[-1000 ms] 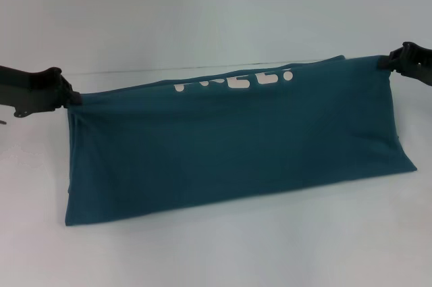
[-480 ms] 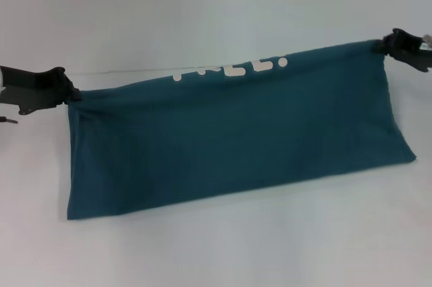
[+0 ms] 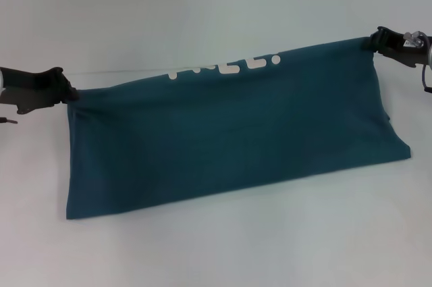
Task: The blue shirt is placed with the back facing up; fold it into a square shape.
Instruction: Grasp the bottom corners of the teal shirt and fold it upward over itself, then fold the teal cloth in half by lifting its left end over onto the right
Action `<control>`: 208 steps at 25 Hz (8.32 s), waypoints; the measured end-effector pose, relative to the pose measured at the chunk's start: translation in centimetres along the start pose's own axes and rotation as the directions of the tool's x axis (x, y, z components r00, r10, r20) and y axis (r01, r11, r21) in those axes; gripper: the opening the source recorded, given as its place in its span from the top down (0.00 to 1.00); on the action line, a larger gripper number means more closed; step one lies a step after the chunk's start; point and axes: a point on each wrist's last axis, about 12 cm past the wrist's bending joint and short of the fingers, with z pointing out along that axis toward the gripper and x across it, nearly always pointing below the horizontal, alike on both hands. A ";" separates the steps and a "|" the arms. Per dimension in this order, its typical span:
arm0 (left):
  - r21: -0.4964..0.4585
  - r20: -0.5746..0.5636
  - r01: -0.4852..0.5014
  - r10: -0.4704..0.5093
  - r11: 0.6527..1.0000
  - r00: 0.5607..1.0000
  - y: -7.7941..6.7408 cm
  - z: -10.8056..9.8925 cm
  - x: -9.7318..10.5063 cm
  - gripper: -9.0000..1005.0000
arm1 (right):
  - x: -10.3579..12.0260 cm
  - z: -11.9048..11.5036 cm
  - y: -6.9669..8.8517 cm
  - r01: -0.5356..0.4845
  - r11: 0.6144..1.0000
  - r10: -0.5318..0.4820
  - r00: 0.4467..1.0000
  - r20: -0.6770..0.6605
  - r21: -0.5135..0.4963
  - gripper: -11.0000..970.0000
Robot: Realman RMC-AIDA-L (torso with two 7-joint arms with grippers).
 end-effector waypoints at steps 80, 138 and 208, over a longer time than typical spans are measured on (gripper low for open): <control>0.360 -0.011 0.415 -0.440 0.836 0.898 8.7 -0.4 16.4 0.40 | 8.2 -10.7 -4.2 -0.194 0.821 -0.004 0.939 -0.344 -0.537 0.31; 0.197 0.157 0.221 -0.253 0.955 0.954 4.7 4.0 9.4 0.18 | 8.3 -9.8 -4.7 -0.140 0.869 -0.030 0.942 -0.333 -0.475 0.31; 0.096 0.014 -0.031 0.030 0.995 0.999 3.7 3.7 9.4 0.20 | 8.2 -9.8 -4.9 -0.134 0.872 -0.032 0.944 -0.329 -0.471 0.31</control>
